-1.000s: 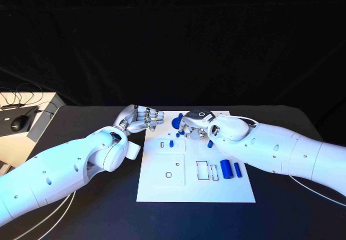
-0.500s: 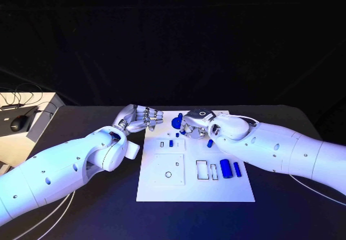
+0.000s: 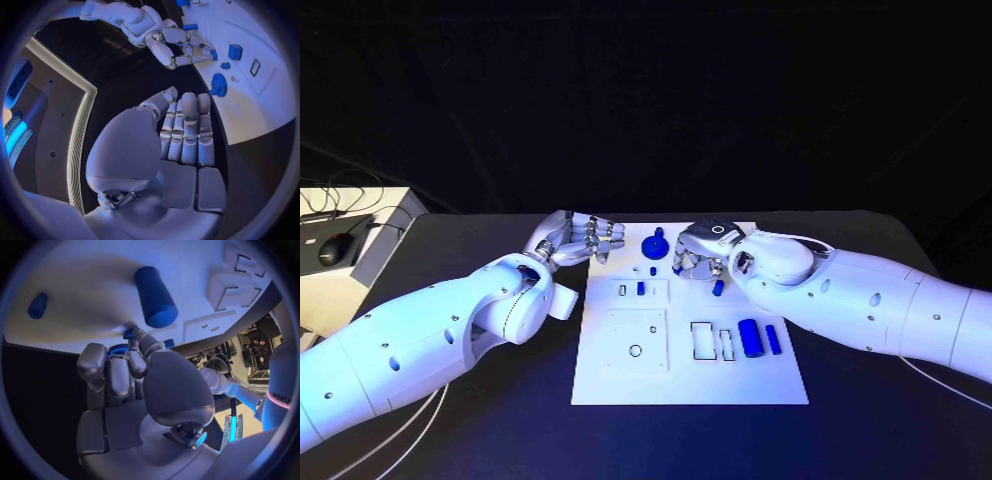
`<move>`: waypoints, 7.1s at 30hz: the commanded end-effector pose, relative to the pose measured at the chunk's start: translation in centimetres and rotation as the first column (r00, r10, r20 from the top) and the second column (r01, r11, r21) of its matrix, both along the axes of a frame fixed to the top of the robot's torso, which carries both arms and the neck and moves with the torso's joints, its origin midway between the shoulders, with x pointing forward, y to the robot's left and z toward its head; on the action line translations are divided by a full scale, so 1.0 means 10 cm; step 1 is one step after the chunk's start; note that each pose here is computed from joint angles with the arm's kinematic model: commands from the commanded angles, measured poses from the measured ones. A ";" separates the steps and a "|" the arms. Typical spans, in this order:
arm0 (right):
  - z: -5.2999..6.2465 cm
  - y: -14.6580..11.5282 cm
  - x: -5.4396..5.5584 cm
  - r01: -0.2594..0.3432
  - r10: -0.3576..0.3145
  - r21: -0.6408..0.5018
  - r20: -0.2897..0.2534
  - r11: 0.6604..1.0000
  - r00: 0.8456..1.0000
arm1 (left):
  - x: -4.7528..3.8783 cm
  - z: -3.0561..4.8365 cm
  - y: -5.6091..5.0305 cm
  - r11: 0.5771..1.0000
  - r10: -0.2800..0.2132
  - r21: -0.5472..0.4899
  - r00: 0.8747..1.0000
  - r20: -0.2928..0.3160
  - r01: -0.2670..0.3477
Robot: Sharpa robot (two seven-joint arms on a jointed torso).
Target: Assemble the parts on the task board
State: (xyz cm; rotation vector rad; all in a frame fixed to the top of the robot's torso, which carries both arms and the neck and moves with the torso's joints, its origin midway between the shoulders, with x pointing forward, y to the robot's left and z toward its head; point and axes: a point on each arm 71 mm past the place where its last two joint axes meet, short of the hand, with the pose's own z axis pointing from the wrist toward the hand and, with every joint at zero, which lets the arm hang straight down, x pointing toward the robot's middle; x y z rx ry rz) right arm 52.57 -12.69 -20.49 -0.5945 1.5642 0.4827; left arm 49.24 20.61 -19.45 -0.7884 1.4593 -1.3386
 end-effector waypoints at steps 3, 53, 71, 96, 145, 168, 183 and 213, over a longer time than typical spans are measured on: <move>-0.05 -0.03 -0.08 0.037 -0.037 -0.013 -0.010 0.999 0.999 | 0.001 -0.002 -0.01 1.000 -0.011 -0.006 1.000 -0.006 0.011; -0.05 0.06 -0.13 -0.128 0.129 -0.085 -0.002 0.988 0.992 | 0.001 -0.014 0.01 1.000 -0.014 -0.001 1.000 -0.019 0.014; -0.13 0.09 -0.13 -0.124 0.115 -0.147 -0.067 0.981 0.991 | -0.001 -0.016 0.02 1.000 -0.014 0.002 1.000 -0.025 0.014; -0.24 0.08 -0.09 -0.078 0.031 -0.270 -0.172 0.960 0.985 | -0.004 -0.035 0.02 1.000 -0.030 0.004 0.998 -0.053 0.031; -0.03 0.02 -0.09 -0.054 0.054 -0.035 0.003 0.998 0.999 | -0.008 -0.077 0.04 0.999 -0.034 0.016 0.993 -0.111 0.036; 0.20 -0.06 -0.21 -0.019 0.019 0.106 0.000 0.994 1.000 | -0.024 -0.201 -0.04 0.992 -0.032 0.113 0.965 -0.262 0.064; 0.35 0.05 -0.29 -0.034 0.039 0.171 -0.022 0.985 0.999 | 0.005 -0.204 -0.25 0.954 -0.107 0.240 0.954 -0.281 0.178; 0.41 0.27 -0.42 -0.098 0.109 0.197 -0.044 0.976 0.993 | 0.078 -0.179 -0.47 0.903 -0.140 0.362 0.955 -0.261 0.231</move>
